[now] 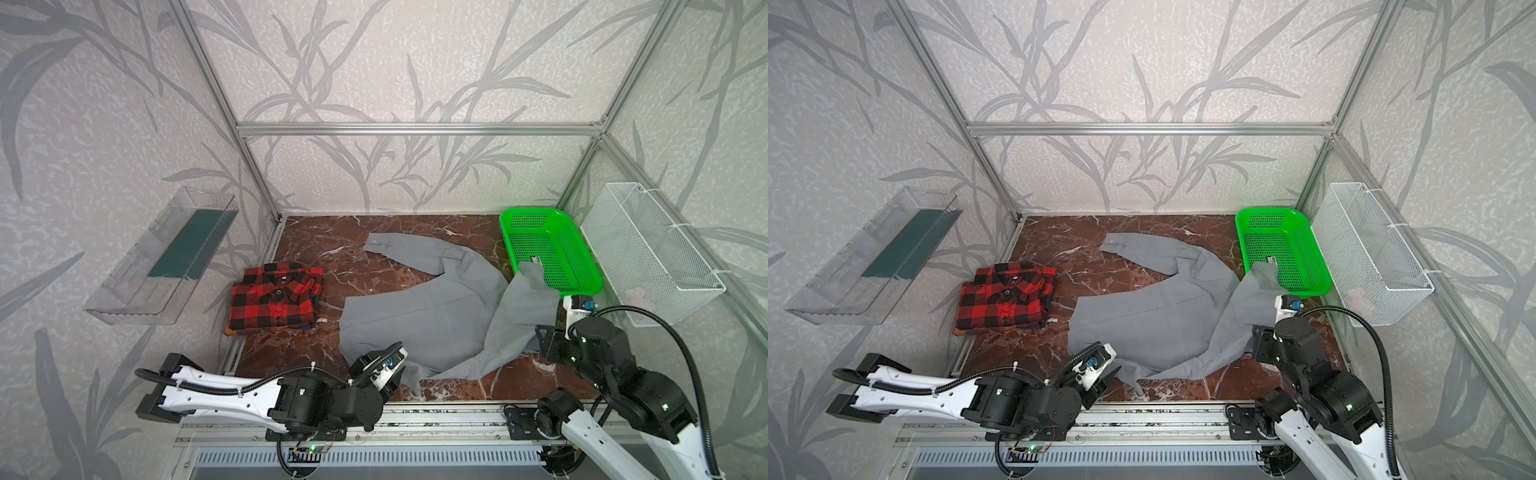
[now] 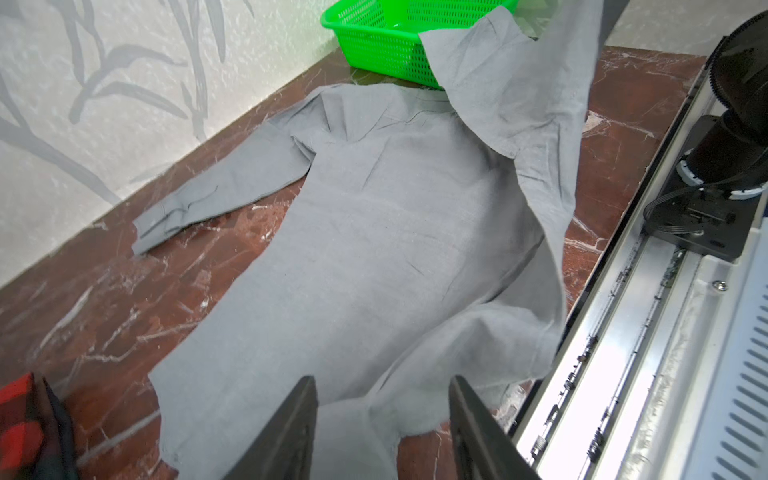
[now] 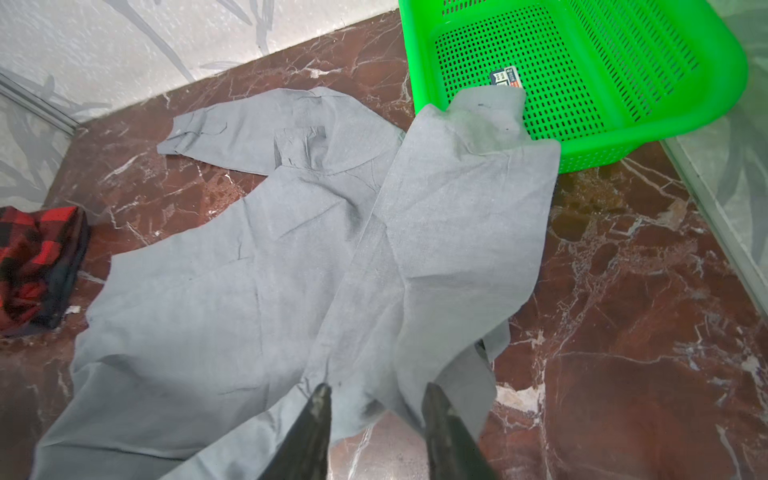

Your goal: Fold and stack the long sleeve shirts

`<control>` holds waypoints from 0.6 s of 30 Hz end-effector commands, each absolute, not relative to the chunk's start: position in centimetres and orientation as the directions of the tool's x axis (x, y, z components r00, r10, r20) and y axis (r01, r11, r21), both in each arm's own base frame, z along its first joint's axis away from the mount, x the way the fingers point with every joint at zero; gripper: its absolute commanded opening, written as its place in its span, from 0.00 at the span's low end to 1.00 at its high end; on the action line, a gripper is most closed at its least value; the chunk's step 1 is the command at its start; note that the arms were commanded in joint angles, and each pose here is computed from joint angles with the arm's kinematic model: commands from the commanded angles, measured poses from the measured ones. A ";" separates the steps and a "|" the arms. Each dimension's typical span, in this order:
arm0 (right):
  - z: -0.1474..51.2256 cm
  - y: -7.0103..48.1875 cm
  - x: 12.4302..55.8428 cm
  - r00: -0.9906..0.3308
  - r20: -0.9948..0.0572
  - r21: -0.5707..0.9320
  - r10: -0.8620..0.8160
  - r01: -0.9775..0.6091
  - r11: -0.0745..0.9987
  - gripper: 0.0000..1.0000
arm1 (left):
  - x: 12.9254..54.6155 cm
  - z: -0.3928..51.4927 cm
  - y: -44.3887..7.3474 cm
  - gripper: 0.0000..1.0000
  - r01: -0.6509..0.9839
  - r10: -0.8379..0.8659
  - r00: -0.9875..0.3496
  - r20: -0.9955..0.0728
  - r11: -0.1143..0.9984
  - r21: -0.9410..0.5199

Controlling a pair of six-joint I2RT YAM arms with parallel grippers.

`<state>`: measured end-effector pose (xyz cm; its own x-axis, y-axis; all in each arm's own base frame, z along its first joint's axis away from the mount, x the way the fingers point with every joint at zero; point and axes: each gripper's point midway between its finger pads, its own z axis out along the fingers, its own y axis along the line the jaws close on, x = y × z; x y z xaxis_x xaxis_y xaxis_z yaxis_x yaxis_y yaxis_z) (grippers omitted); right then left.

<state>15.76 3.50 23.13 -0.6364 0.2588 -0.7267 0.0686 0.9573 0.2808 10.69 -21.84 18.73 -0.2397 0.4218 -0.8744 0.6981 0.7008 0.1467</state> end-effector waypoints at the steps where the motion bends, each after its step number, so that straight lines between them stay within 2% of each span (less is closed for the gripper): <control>1: 26.2 2.5 14.6 -0.577 -0.761 0.313 0.298 0.076 0.947 0.43 | 11.8 19.5 -18.7 0.55 0.607 0.344 -0.307 -0.887 0.789 0.096; 5: 28.8 2.9 14.9 -0.546 -0.787 0.322 0.287 0.033 0.946 0.43 | 13.7 21.3 -14.8 0.74 0.478 0.158 -0.317 -0.935 0.878 -0.014; 8: 28.3 6.3 16.9 -0.604 -0.753 0.370 0.263 -0.058 0.927 0.43 | 14.5 21.1 -13.0 0.80 0.417 0.067 -0.350 -0.934 0.904 -0.091; 11: 25.9 10.3 19.3 -0.700 -0.672 0.434 0.242 -0.107 0.895 0.43 | 15.1 19.4 -12.5 0.81 0.347 0.046 -0.431 -0.901 0.930 -0.119; 13: 24.5 12.6 20.9 -0.720 -0.657 0.449 0.221 -0.139 0.883 0.43 | 15.3 17.2 -13.2 0.81 0.319 0.079 -0.508 -0.858 0.942 -0.102; 16: 22.8 16.1 22.6 -0.738 -0.667 0.354 0.101 -0.195 0.915 0.43 | 16.1 14.0 -13.4 0.81 0.229 0.081 -0.631 -0.771 0.970 -0.086; 18: 21.6 17.9 23.5 -0.744 -0.667 0.294 0.040 -0.213 0.932 0.43 | 16.8 13.0 -13.2 0.81 0.184 0.065 -0.668 -0.742 0.980 -0.080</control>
